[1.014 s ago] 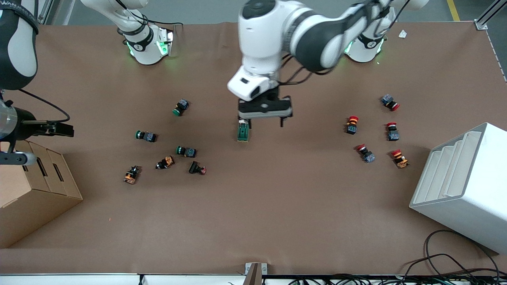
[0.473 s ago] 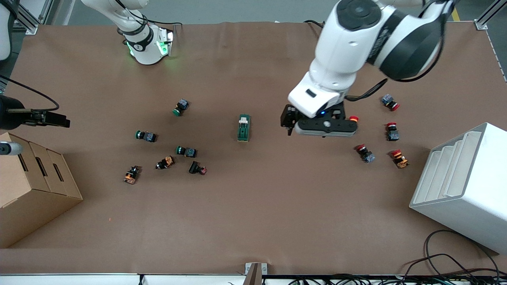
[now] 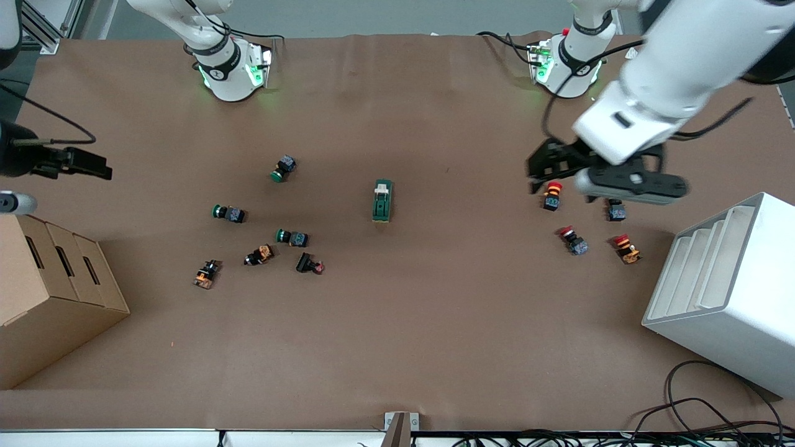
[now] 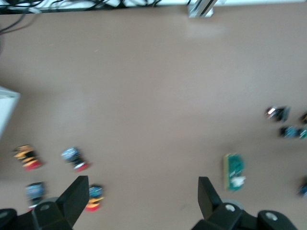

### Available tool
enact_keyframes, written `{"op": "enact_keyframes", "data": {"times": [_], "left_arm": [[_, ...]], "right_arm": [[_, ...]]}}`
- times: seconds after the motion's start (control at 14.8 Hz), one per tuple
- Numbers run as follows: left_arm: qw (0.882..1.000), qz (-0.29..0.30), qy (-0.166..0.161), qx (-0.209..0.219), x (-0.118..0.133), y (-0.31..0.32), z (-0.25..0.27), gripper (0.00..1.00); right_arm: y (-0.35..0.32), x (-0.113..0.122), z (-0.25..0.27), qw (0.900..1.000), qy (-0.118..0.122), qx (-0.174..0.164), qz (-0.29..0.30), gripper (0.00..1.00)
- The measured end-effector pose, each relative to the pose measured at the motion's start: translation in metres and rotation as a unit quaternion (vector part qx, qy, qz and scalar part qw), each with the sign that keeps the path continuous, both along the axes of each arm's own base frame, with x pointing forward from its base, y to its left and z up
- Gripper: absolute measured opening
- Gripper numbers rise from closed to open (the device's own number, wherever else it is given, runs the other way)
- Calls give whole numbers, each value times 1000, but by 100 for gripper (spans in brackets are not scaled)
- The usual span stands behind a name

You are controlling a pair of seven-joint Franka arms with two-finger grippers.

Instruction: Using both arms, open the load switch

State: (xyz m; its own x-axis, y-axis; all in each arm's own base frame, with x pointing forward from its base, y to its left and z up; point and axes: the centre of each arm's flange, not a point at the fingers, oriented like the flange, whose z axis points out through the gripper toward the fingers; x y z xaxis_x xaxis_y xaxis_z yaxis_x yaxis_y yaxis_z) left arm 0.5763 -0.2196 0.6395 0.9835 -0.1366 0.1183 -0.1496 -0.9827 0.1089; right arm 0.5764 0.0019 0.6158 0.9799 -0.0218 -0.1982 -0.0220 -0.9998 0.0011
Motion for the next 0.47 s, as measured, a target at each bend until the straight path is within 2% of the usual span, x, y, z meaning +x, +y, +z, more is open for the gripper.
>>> {"op": "enact_keyframes", "data": {"times": [0.2,0.47], "left_arm": [[999,-10,18,29,-8,56,9,100],[998,33,29,41,-11,116,10,100]], "right_arm": [[6,-11,7,1000,-6,-2,5,100],[1,-30,22,1000,-19,-3,1,100]]}}
